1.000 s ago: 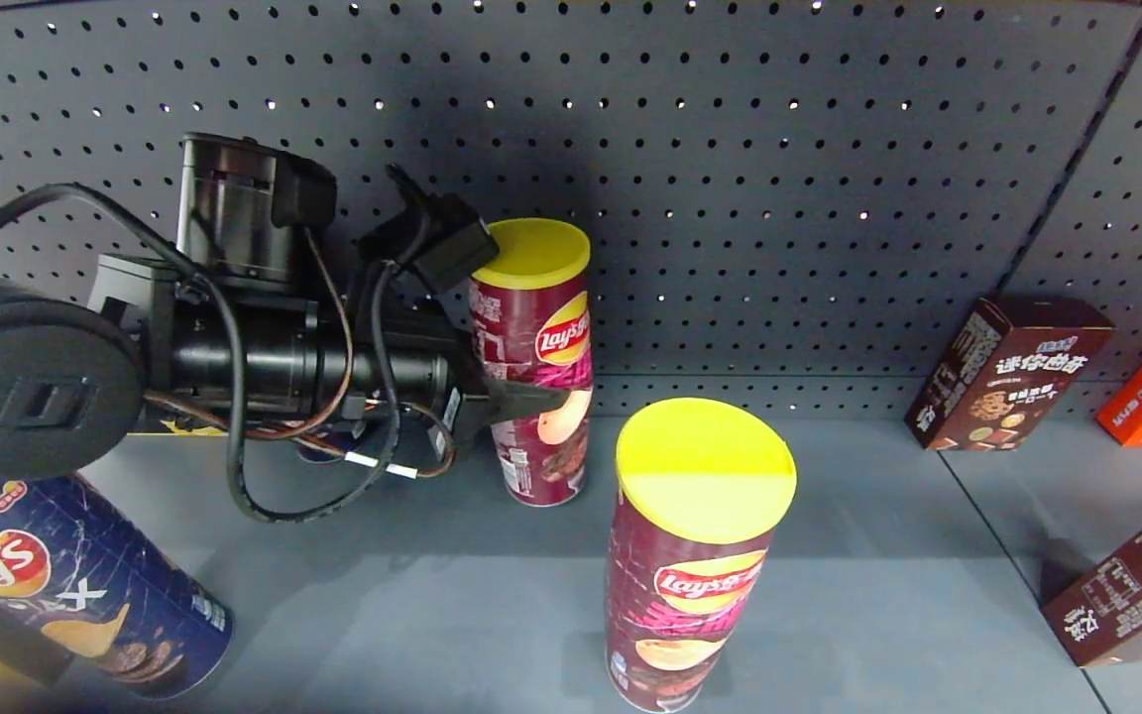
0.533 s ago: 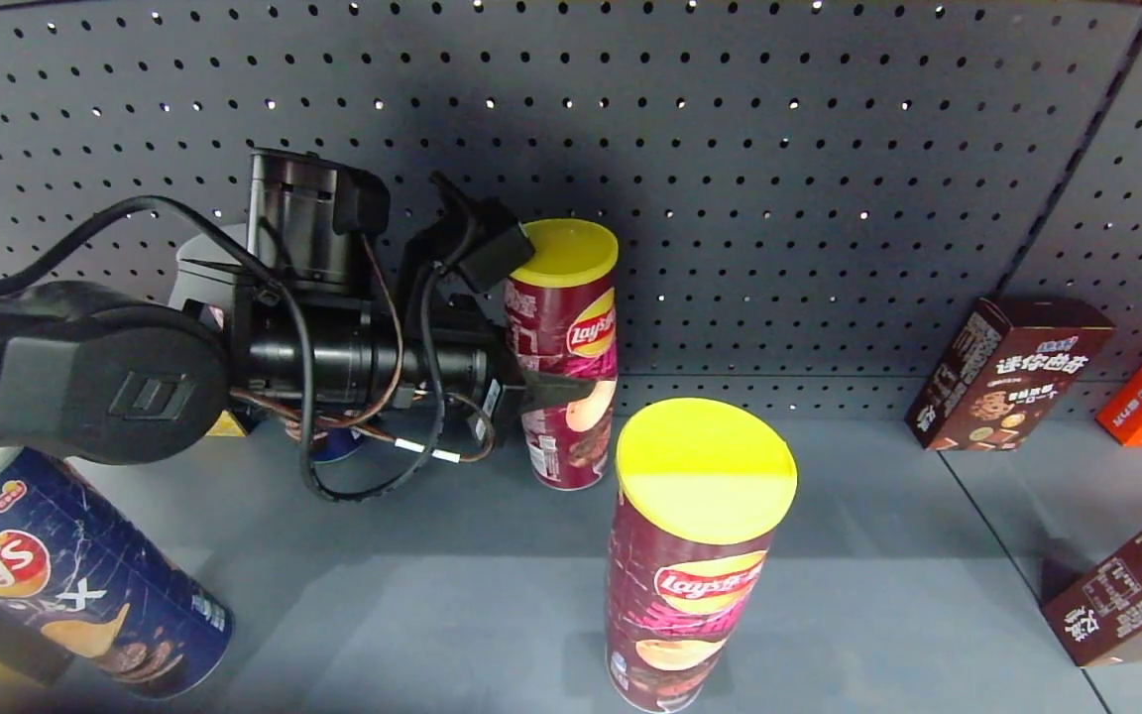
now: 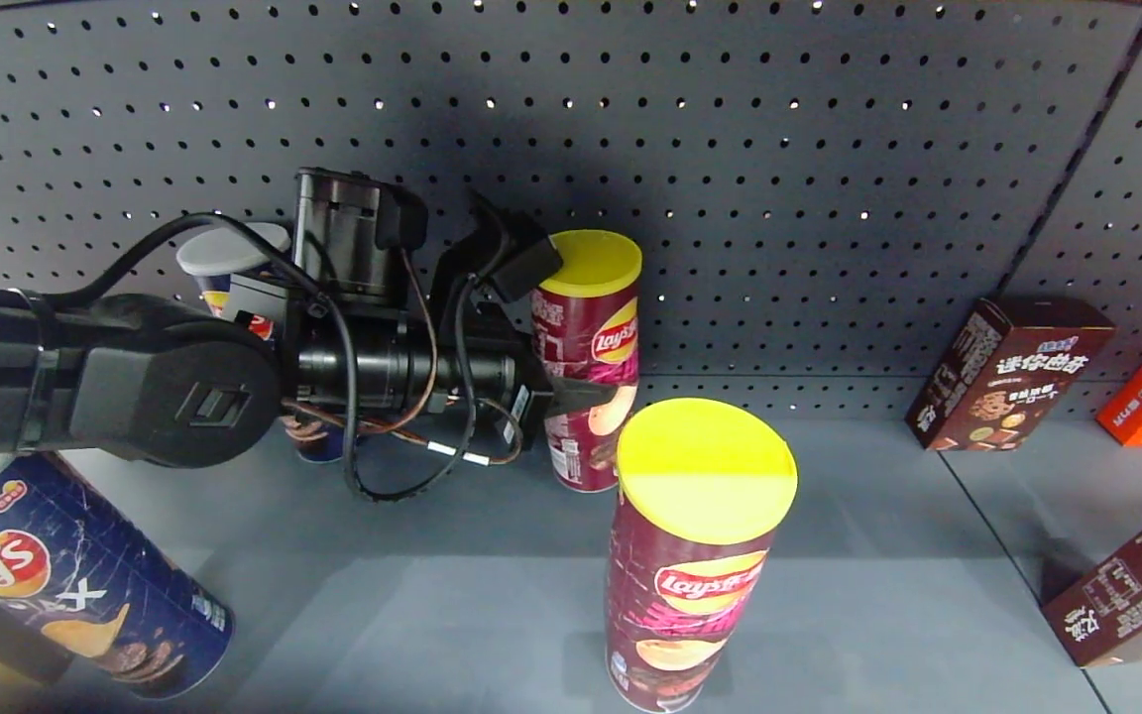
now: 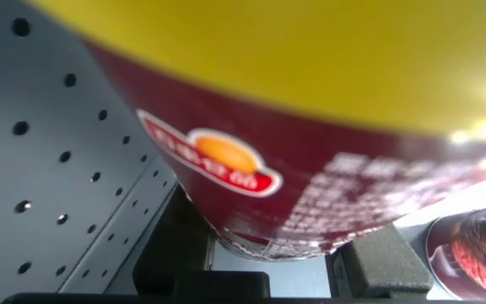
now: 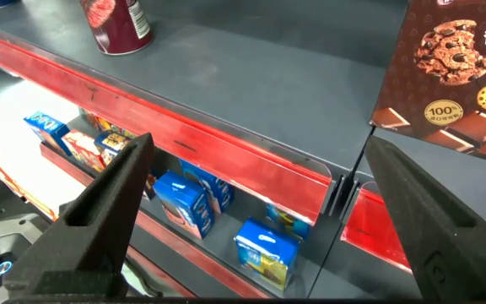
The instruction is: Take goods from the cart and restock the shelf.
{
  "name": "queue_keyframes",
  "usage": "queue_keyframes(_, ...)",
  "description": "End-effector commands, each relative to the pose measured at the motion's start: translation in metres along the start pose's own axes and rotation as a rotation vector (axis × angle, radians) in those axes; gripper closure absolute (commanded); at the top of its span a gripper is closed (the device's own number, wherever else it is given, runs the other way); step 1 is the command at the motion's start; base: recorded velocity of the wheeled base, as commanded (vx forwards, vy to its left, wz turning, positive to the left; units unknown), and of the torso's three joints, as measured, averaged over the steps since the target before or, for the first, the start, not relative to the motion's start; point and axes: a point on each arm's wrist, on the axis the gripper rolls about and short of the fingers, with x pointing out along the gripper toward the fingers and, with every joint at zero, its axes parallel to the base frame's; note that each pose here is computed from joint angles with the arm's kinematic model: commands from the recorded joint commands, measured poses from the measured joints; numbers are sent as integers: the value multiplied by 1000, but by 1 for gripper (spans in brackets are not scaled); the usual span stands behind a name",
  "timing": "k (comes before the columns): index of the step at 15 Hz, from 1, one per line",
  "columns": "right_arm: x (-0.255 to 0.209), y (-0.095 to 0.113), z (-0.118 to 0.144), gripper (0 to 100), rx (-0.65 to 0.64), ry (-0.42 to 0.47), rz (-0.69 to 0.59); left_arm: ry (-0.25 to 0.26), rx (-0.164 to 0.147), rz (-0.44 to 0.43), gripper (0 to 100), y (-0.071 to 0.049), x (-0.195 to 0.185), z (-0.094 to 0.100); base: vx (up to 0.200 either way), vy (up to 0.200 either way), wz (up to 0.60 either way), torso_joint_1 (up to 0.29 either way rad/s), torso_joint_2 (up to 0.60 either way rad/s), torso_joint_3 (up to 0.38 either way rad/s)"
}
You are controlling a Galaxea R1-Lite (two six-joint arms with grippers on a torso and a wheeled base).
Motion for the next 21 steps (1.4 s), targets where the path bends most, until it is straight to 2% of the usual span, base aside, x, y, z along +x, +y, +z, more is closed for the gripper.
queue_keyframes(1,0,0,0,0,0,1,1,5,-3,-6,100,-1,2,-2,0,0,0,0,0,0)
queue_keyframes(5,0,0,0,0,0,1,1,-4,3,-3,100,1,8,-6,0,0,0,0,0,0)
queue_keyframes(8,0,0,0,0,0,1,1,-2,4,-14,100,-3,11,-10,0,0,0,0,0,0)
queue_keyframes(9,0,0,0,0,0,1,1,2,3,-15,0,-5,11,-13,0,0,0,0,0,0)
queue_keyframes(13,0,0,0,0,0,1,1,13,-4,-10,0,-7,7,-20,0,0,0,0,0,0)
queue_keyframes(15,0,0,0,0,0,1,1,7,-1,5,0,-14,-12,-18,0,0,0,0,0,0)
queue_keyframes(18,0,0,0,0,0,1,1,37,-11,106,0,-21,-43,-24,0,0,0,0,0,0)
queue_keyframes(21,0,0,0,0,0,1,1,50,-6,181,0,-26,-50,-29,0,0,0,0,0,0)
